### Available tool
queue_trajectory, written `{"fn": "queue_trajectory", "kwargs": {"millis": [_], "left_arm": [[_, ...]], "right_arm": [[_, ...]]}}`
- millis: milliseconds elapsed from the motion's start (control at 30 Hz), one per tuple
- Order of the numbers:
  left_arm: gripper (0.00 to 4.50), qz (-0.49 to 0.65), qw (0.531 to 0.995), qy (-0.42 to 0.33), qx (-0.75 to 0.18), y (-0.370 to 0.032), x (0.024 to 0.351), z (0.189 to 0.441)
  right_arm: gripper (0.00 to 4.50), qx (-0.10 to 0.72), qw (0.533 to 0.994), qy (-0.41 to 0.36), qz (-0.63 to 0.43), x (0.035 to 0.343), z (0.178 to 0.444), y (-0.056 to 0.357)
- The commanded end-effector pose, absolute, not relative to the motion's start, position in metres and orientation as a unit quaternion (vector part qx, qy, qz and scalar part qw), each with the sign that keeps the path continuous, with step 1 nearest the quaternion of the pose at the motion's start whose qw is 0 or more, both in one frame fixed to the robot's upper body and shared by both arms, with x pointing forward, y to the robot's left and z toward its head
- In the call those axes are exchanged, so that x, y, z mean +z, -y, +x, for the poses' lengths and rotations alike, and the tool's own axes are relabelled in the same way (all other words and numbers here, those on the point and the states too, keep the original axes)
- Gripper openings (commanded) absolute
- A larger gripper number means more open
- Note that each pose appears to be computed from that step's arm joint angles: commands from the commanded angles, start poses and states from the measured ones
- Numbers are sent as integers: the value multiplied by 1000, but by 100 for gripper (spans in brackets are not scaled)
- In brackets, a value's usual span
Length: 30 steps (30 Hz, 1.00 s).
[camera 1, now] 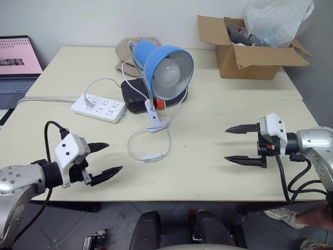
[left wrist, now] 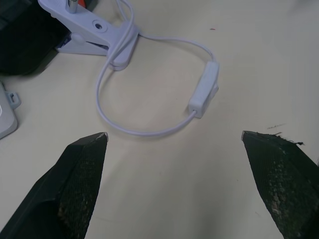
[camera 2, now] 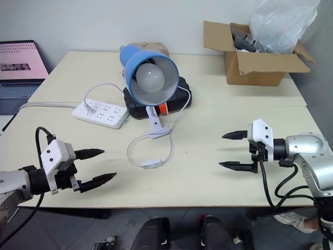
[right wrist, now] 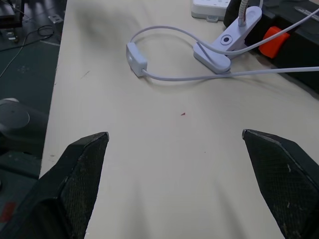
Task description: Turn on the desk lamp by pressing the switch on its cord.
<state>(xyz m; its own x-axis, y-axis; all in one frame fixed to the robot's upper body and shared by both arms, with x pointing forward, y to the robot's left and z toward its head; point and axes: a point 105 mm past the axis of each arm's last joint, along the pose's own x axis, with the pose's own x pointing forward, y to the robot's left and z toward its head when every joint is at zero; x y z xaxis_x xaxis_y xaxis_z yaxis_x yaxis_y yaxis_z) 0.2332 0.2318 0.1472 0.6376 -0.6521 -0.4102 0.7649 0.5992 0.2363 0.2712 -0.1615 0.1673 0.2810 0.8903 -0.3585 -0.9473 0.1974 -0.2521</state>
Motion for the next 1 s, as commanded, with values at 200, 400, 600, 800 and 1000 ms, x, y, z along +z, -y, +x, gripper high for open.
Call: {"fn": "queue_trajectory", "kwargs": {"millis": [200, 400, 600, 800, 1000], "left_arm": [[449, 225, 874, -118, -414, -226, 158, 242], [449, 220, 866, -107, -436, -216, 158, 247], [449, 177, 847, -118, -487, -211, 159, 243], [449, 250, 816, -127, -506, -207, 146, 254], [449, 261, 789, -119, -544, -192, 134, 263]], "right_arm": [[450, 608, 760, -54, -225, 175, 272, 152], [450, 618, 750, -62, -228, 177, 275, 149], [450, 622, 747, -58, -228, 180, 276, 143], [450, 620, 749, -47, -230, 183, 275, 135], [450, 601, 764, -51, -228, 180, 273, 132]]}}
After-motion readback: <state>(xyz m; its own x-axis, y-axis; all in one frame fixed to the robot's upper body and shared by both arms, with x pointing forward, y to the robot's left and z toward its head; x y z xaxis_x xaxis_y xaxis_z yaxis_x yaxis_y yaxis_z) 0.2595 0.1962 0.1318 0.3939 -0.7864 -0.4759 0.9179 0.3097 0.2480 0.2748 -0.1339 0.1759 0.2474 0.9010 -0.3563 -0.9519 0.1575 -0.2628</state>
